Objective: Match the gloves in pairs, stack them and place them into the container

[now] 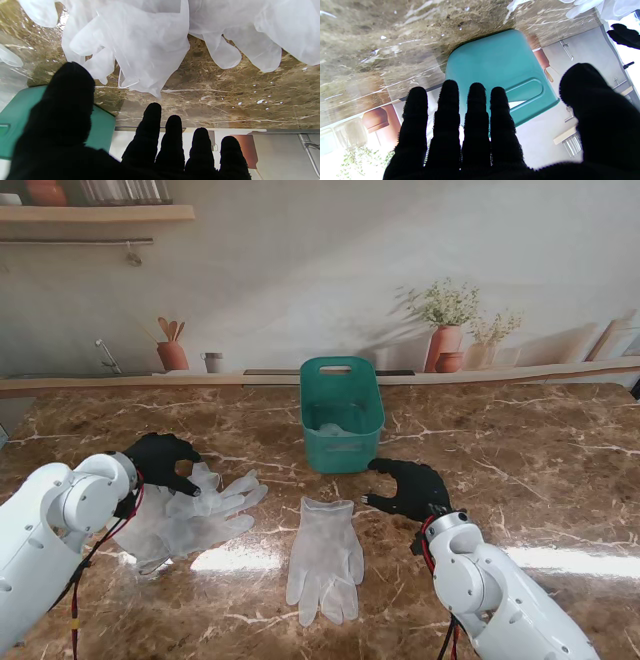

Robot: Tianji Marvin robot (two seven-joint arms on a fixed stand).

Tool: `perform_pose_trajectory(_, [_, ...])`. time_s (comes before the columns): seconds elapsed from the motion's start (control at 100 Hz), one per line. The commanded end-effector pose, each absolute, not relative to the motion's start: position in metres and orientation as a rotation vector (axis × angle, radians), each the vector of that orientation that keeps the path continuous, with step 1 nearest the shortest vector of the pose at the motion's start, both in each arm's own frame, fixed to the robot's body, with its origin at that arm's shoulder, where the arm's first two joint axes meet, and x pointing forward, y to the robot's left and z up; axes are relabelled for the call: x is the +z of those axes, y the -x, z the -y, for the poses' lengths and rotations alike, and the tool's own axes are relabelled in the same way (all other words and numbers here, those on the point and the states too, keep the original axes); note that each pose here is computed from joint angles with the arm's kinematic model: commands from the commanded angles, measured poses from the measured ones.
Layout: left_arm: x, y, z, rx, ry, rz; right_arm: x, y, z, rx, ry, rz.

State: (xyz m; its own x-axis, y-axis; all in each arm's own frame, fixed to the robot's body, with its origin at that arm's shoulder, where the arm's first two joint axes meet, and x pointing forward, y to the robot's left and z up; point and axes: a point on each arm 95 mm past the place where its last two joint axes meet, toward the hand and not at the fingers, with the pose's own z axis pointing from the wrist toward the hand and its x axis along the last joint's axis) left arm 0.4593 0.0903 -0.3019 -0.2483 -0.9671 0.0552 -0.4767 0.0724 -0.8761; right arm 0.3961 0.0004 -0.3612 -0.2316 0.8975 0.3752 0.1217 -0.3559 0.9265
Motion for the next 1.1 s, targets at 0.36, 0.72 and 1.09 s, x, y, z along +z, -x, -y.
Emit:
perform_pose_trajectory(0.36, [-0.328,-0.485,-0.076,-1.038,1.453,-1.830,-0.367,-0.393,0.001,1.647,-1.451,-1.261])
perform_pose_trajectory(0.72, [-0.331,-0.483,-0.069,-1.101,1.412,-1.778,-0.368,-0.391,-0.001,1.643,-1.454,-1.279])
perform_pose_trajectory(1.09, [-0.303,-0.450,-0.051,-1.423,1.495,-1.540,-0.355,-0.380,-0.015,1.685,-1.384,-1.315])
